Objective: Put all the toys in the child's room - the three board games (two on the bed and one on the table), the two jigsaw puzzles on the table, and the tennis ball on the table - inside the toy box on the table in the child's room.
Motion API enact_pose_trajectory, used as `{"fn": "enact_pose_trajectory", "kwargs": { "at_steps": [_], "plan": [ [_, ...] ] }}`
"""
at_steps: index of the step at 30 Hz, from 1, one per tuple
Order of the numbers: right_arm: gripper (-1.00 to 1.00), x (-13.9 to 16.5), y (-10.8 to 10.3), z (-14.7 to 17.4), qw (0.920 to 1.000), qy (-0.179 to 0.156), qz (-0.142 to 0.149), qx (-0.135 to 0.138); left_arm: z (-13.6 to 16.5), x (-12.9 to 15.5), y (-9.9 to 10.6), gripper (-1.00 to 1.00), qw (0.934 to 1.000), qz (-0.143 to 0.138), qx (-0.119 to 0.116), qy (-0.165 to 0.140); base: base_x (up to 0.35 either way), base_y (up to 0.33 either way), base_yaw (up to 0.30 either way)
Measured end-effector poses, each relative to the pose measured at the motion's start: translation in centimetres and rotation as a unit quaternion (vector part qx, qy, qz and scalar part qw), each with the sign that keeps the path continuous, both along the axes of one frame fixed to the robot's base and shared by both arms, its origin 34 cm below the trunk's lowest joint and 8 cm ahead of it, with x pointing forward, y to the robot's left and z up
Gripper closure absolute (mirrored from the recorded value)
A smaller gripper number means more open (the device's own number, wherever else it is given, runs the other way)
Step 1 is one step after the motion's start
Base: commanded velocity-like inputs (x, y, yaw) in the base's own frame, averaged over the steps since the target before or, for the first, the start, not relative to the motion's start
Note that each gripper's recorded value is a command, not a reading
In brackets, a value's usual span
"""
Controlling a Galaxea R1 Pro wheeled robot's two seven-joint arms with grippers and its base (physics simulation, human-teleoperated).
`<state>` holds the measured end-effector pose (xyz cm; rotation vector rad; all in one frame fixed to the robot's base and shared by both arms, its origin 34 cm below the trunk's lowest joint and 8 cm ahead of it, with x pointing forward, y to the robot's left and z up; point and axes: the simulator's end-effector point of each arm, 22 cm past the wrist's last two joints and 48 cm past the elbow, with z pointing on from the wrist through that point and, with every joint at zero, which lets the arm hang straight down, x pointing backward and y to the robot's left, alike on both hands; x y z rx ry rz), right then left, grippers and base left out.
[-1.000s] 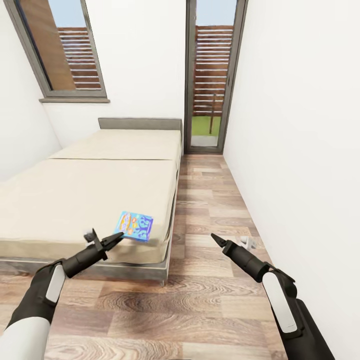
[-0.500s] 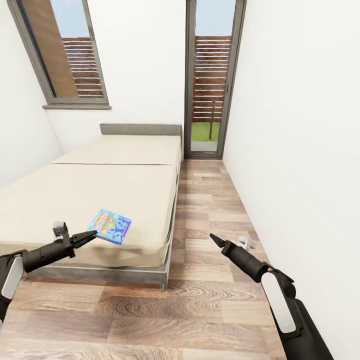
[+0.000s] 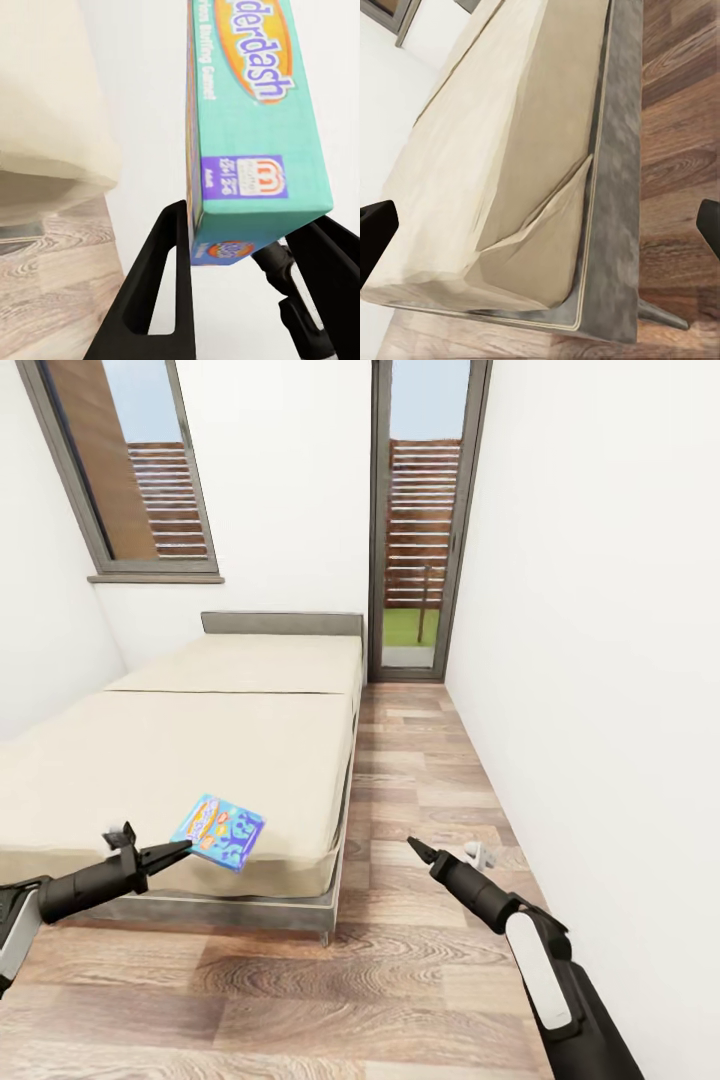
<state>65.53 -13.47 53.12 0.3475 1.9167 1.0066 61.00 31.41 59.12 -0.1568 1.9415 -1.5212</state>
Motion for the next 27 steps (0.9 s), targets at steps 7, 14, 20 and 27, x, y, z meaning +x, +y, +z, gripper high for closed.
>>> {"fn": "enact_pose_trajectory", "kwargs": {
  "at_steps": [7, 14, 20, 27],
  "plan": [
    [-1.00, 0.0, 0.1, 1.4, 1.0000, -0.007, 0.000, 0.000, 1.4, 0.1, 0.3, 1.00, 0.9999, 0.007, 0.003, -0.007, 0.000, 0.000, 0.000],
    [-1.00, 0.5, 0.1, 2.9, 1.0000, -0.007, 0.000, 0.000, 2.9, 0.5, 0.3, 1.00, 1.0000, 0.007, 0.003, -0.006, 0.000, 0.000, 0.000],
    [-1.00, 0.8, 0.2, 4.3, 1.0000, -0.006, 0.001, 0.000, 4.2, 0.8, 0.3, 1.00, 1.0000, 0.007, 0.003, -0.006, 0.000, 0.000, 0.000],
    [-1.00, 1.2, 0.2, 5.8, 1.0000, -0.006, 0.001, 0.000, 5.8, 1.2, 1.2, 1.00, 0.9999, 0.010, 0.013, -0.004, 0.000, 0.000, 0.000]
  ]
}}
